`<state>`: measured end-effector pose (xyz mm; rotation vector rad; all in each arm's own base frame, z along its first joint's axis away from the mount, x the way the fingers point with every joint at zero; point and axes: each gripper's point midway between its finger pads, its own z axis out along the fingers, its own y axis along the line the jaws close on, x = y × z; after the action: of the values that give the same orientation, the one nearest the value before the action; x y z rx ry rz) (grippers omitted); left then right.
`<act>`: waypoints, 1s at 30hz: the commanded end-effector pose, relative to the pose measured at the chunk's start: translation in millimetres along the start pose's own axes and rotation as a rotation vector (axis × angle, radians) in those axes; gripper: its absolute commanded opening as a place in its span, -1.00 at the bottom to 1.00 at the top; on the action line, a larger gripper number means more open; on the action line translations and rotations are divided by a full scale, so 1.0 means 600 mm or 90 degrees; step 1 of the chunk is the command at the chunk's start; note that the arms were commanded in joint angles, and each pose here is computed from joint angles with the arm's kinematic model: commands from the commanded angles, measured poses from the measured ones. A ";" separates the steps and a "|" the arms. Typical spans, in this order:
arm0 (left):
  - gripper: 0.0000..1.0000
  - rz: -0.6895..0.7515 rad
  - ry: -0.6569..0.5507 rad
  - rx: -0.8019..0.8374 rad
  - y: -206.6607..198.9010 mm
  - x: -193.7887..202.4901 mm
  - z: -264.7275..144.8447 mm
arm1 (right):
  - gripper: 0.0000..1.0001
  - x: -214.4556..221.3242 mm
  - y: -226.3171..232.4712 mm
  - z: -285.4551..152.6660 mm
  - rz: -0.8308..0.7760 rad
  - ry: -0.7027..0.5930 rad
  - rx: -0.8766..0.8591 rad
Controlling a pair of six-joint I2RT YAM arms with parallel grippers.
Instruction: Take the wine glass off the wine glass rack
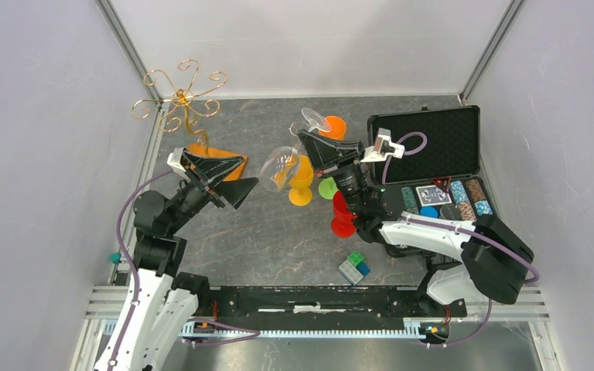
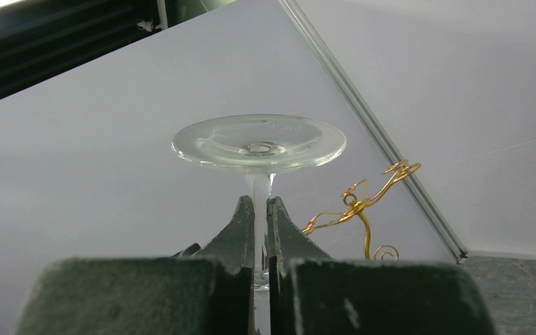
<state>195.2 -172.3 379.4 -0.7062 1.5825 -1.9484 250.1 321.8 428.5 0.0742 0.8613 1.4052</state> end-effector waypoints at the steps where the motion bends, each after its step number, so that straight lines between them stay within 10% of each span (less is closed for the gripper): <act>1: 0.86 0.025 -0.014 -0.009 -0.004 -0.003 0.001 | -0.99 -0.188 0.131 -0.012 0.071 -0.258 -0.174; 20: 0.40 -0.051 0.048 0.096 -0.063 0.016 0.016 | -0.99 -0.174 0.132 0.014 0.114 -0.286 -0.187; 30: -0.60 -0.035 0.010 0.202 -0.115 0.006 0.006 | -1.00 -0.172 0.129 0.011 0.135 -0.287 -0.180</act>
<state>207.3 -179.4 397.3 -0.7351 1.4701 -2.1027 261.0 329.3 447.8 0.1825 0.8264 1.4542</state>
